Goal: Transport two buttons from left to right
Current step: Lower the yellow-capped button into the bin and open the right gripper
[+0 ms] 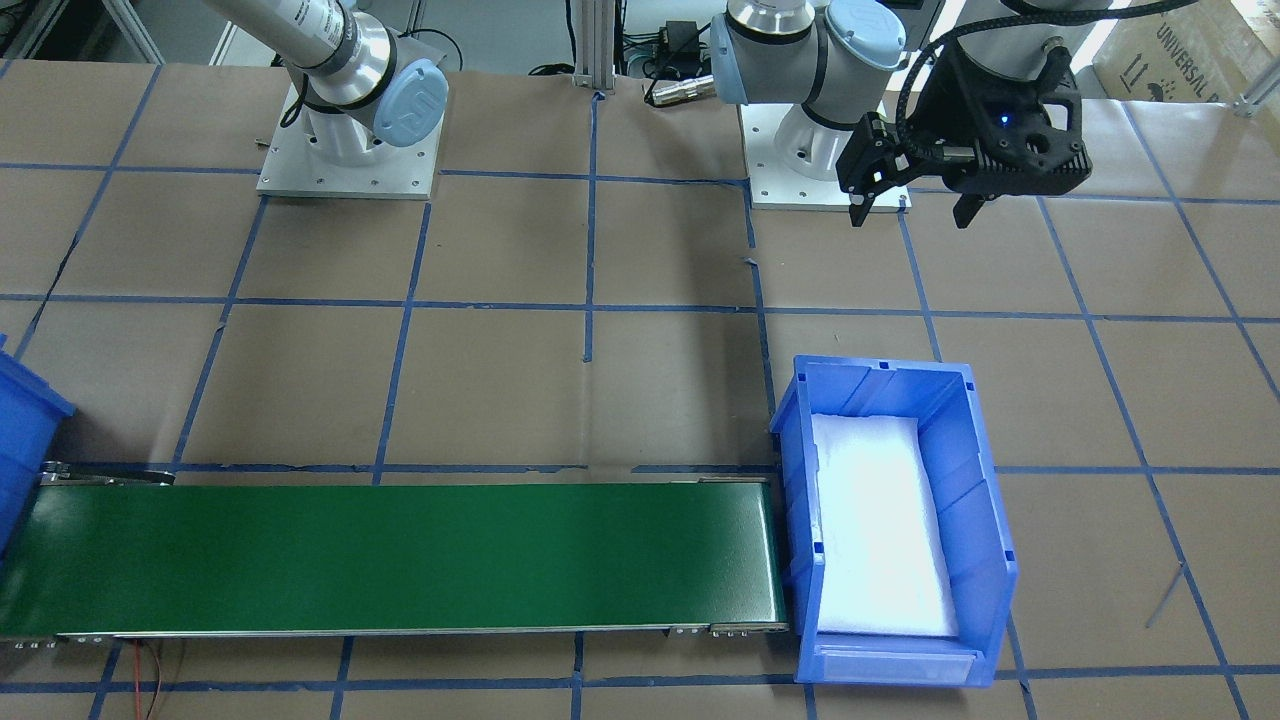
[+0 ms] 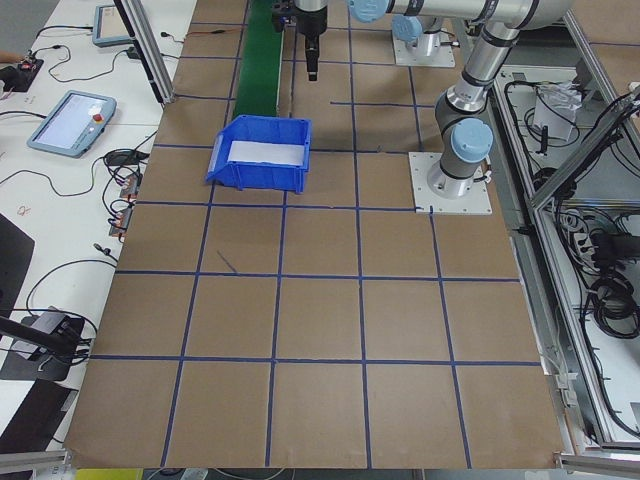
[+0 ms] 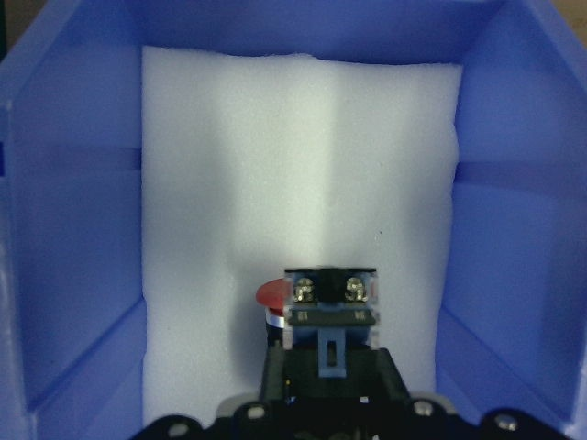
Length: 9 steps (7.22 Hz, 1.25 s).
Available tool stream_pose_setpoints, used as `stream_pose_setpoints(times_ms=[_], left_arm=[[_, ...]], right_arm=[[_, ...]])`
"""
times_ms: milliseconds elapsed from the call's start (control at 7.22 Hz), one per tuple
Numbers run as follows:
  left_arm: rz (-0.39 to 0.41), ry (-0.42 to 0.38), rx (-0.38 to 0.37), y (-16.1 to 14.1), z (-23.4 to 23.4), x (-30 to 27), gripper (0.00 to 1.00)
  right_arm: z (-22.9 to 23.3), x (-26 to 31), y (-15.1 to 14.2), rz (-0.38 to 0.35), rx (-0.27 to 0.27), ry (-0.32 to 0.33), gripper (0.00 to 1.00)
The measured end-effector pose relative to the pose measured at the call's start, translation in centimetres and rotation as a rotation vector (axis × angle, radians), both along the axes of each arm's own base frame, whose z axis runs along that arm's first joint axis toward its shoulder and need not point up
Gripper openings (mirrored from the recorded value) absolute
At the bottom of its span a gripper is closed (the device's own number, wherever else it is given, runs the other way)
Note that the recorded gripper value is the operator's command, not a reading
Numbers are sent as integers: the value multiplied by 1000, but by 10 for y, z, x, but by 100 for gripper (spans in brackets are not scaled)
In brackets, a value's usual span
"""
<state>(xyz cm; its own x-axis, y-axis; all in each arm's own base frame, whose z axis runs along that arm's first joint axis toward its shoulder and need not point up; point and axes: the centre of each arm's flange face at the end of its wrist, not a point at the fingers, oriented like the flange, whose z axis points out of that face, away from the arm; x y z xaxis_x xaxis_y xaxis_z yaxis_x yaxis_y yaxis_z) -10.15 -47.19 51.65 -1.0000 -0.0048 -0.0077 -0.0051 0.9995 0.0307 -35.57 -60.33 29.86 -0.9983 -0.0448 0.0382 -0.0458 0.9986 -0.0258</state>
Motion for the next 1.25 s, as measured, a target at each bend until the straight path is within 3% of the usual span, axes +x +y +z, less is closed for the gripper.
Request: stream_pose_setpoints(times_ms=[1246], left_arm=[[-1, 0, 0, 0, 0, 0, 100]], right_arm=[[-29, 5, -29, -30, -57, 12, 12]])
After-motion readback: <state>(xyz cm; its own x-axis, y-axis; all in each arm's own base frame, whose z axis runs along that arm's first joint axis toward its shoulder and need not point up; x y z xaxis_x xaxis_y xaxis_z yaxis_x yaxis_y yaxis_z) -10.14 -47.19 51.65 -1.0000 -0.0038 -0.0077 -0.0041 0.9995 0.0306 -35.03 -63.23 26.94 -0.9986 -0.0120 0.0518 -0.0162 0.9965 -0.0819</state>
